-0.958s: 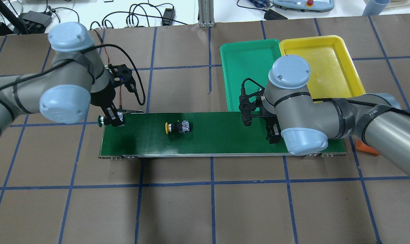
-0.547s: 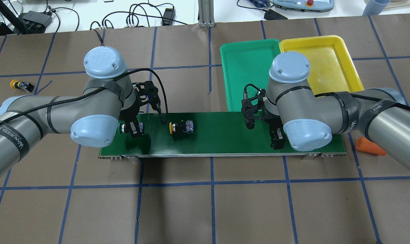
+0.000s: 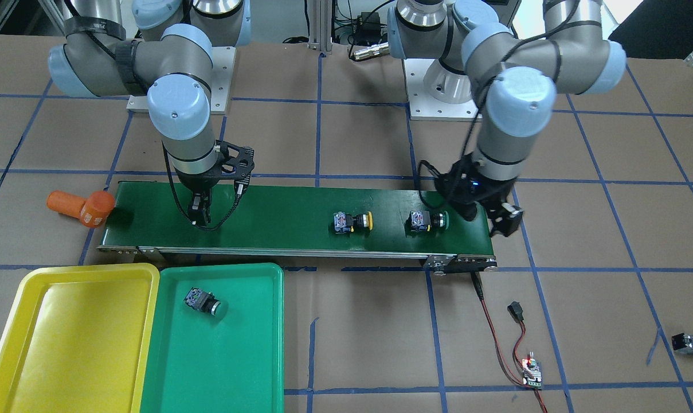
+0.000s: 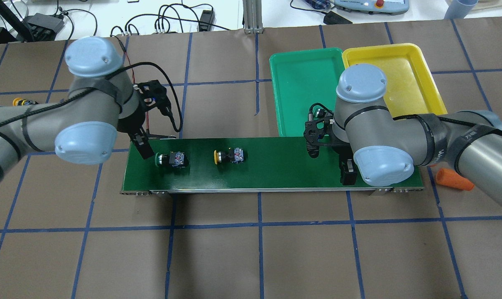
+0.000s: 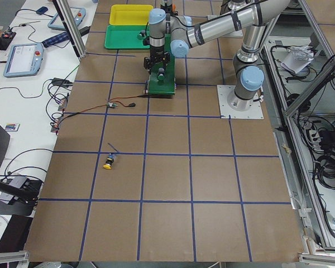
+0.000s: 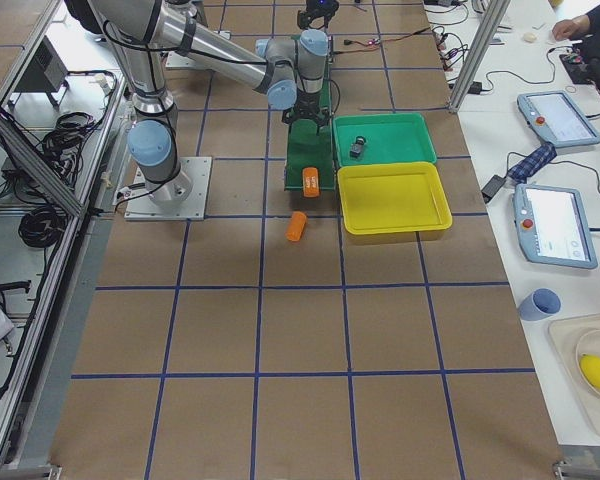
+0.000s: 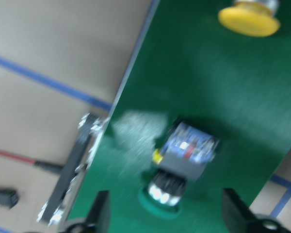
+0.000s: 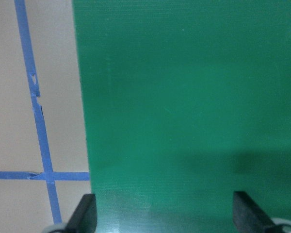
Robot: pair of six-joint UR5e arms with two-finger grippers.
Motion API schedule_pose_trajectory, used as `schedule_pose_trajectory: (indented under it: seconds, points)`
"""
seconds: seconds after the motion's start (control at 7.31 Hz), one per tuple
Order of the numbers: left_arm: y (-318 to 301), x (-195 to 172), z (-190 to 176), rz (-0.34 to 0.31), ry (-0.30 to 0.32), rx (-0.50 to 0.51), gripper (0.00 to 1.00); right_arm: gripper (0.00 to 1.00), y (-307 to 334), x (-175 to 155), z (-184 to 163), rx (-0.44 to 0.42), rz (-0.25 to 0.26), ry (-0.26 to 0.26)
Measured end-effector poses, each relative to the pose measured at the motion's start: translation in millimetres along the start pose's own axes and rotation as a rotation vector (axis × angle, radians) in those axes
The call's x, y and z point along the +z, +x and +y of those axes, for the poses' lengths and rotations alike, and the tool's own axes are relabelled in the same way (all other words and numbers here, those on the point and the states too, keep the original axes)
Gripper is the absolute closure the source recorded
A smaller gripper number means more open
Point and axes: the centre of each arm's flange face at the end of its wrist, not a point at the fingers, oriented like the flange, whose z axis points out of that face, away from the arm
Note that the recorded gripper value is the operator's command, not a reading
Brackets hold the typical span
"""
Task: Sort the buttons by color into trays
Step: 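Release the button on the belt, withdraw the left gripper while the right waits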
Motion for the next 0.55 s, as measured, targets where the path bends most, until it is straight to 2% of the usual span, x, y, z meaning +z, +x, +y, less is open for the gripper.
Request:
schedule_pose_trajectory:
  seconds: [0.14, 0.27, 0.41, 0.55]
  points:
    - [-59, 5, 52, 0.055, 0.02, -0.118, 0.0, 0.01, 2, -1, 3, 0.005, 0.01, -0.001]
    - [-107, 12, 95, 0.109, 0.058, -0.149, 0.0, 0.01, 4, -1, 7, 0.008, 0.016, -0.001]
    - [-151, 16, 125, 0.119, 0.088, -0.089, 0.0, 0.01, 5, -1, 8, 0.011, 0.018, 0.001]
    - [-197, 19, 148, 0.092, 0.108, 0.026, 0.0, 0.0, 5, -1, 8, 0.011, 0.018, 0.003]
